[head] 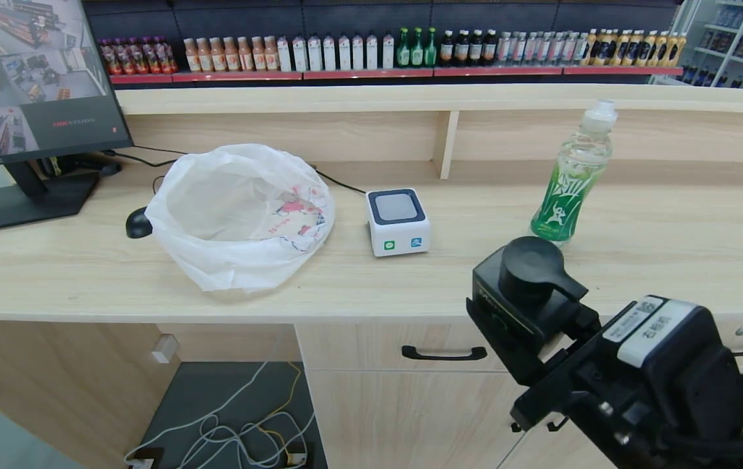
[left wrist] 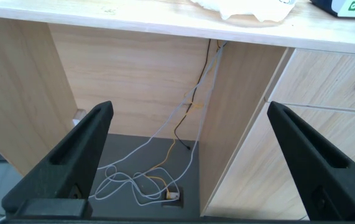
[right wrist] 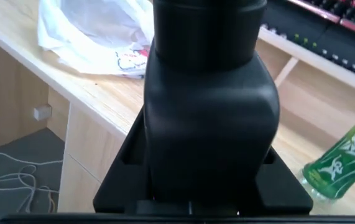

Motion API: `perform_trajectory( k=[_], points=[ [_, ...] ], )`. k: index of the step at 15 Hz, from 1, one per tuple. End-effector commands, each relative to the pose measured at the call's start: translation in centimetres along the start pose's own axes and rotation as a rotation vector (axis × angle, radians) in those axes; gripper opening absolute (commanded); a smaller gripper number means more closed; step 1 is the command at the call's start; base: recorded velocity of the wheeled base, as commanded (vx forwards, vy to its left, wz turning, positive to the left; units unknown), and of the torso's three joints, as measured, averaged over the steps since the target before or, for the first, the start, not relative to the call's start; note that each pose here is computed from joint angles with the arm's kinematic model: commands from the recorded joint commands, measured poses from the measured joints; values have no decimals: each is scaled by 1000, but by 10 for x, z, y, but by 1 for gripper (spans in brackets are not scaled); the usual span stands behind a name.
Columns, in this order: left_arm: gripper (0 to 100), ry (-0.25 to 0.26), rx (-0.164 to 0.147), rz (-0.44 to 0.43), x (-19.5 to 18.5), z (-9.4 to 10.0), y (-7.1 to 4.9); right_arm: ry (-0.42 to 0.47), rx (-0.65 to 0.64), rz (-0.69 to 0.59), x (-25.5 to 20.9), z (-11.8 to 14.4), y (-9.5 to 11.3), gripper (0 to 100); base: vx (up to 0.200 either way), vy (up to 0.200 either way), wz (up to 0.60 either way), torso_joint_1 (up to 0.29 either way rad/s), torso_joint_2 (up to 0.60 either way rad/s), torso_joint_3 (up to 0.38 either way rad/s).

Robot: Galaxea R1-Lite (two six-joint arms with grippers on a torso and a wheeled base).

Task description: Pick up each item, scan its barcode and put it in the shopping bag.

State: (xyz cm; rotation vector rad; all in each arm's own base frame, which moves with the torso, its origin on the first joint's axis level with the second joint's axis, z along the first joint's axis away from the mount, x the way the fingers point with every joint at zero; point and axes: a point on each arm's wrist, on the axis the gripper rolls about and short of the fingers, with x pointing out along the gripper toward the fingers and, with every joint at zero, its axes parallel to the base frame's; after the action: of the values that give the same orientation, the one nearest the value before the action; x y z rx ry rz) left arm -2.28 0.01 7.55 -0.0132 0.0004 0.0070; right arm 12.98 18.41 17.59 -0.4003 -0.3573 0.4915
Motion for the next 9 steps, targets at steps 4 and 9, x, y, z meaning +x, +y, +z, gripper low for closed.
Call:
perform_trajectory(
  k=[4,9],
  points=[
    [100,0,-1,1,0,0,0,-43,-143,95,-10,8,18,0,0,0,0,0,0,0],
    [100,0,-1,1,0,0,0,-129,-332,159,-9,12,22,0,0,0,0,0,0,0]
  ],
)
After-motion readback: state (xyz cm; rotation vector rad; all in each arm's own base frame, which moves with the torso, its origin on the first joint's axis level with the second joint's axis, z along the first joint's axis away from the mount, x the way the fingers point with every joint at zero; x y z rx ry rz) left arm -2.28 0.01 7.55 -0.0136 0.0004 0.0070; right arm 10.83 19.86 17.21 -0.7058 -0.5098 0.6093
